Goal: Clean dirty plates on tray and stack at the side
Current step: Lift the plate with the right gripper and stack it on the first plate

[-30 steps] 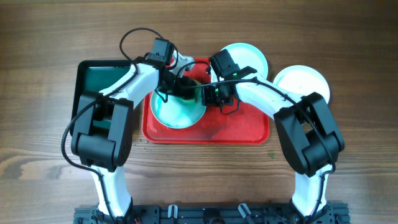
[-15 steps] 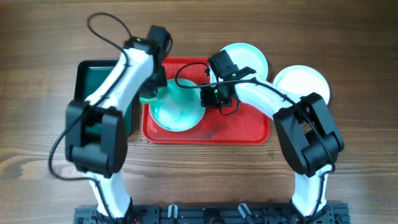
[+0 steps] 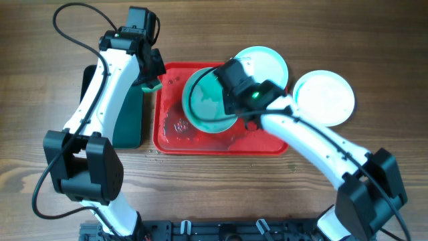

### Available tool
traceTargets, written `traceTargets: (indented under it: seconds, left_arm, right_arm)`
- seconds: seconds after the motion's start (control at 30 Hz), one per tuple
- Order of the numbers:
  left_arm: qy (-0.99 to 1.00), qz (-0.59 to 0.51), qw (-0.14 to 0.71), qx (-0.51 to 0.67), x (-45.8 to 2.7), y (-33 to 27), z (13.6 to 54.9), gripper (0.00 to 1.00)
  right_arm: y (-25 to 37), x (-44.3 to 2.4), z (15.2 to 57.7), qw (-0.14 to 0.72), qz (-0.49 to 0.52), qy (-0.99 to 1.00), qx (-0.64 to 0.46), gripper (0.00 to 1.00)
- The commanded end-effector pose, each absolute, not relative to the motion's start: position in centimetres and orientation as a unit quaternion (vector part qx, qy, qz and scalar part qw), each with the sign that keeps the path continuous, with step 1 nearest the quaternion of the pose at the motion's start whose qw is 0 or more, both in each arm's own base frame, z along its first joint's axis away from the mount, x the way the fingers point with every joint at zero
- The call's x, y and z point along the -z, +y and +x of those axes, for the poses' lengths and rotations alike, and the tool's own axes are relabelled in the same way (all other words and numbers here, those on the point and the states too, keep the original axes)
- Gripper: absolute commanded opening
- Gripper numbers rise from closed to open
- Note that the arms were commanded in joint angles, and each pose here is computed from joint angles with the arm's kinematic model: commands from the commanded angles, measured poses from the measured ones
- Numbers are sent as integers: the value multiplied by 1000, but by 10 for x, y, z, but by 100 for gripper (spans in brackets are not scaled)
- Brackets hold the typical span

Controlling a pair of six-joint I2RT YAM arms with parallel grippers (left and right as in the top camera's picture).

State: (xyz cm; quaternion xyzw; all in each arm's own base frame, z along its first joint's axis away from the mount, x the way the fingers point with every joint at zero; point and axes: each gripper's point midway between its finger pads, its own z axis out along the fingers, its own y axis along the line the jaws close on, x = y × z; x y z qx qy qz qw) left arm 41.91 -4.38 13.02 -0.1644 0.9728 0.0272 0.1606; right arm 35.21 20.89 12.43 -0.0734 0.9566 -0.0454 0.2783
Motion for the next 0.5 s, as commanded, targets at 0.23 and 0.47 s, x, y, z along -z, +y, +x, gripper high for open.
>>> traceTargets:
  seconds: [0.23,0.47]
  left_arm:
    - [970,-187,155,-7,-125,-50,423,4]
    - [969,-194,151,5,-124,-54,423,4]
  right_arm:
    - [212,-225,332,507,-95,799,309,4]
    - [217,-257,317,551,-103,739,373,4]
